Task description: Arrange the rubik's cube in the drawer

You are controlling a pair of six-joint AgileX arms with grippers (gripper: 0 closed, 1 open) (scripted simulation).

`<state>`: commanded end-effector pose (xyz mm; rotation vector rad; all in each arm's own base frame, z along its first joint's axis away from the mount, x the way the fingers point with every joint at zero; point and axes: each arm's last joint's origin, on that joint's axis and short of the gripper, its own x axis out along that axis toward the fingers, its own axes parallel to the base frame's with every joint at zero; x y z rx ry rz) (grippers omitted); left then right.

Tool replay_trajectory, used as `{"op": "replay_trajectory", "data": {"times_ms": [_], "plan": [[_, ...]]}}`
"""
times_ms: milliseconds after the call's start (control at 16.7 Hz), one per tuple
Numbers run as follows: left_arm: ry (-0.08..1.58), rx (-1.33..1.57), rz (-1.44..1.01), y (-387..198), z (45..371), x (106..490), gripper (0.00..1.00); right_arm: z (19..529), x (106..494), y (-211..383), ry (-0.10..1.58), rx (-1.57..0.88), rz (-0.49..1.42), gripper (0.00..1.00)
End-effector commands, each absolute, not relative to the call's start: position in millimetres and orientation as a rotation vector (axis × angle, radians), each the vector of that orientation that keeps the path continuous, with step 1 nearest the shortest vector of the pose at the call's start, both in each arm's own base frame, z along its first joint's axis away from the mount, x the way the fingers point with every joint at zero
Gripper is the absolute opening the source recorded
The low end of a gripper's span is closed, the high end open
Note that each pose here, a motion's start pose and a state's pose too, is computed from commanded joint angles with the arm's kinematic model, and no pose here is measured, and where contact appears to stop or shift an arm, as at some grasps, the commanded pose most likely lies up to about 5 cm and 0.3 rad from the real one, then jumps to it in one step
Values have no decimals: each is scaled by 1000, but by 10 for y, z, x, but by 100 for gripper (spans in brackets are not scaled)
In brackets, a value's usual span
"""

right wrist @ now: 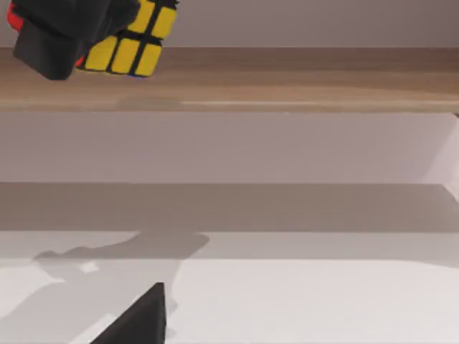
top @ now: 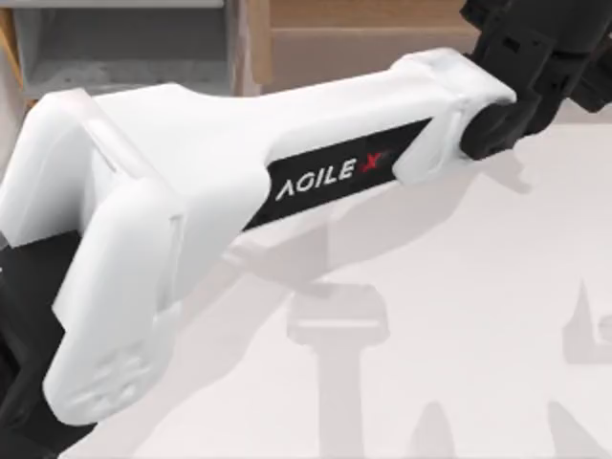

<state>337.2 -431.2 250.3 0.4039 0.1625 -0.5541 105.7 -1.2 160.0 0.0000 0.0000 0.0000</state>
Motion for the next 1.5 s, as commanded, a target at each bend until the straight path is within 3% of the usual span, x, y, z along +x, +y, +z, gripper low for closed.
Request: {"op": "replay_trajectory", "data": {"times_ms": [360,600,1080,1500], "plan": [[450,673,-733,-4026,2682,3335,0,1600,1057,-12,0,0,0,100],[737,767,-732,-3362,2797,3626,0,1600,1057,-12,0,0,0,100],[1264,583,-459,-1187,3084,4355,0,1600,1057,-12,0,0,0,100],[1387,231,-100,837,3012,4577,0,1600,1057,-12,0,0,0,100]]}}
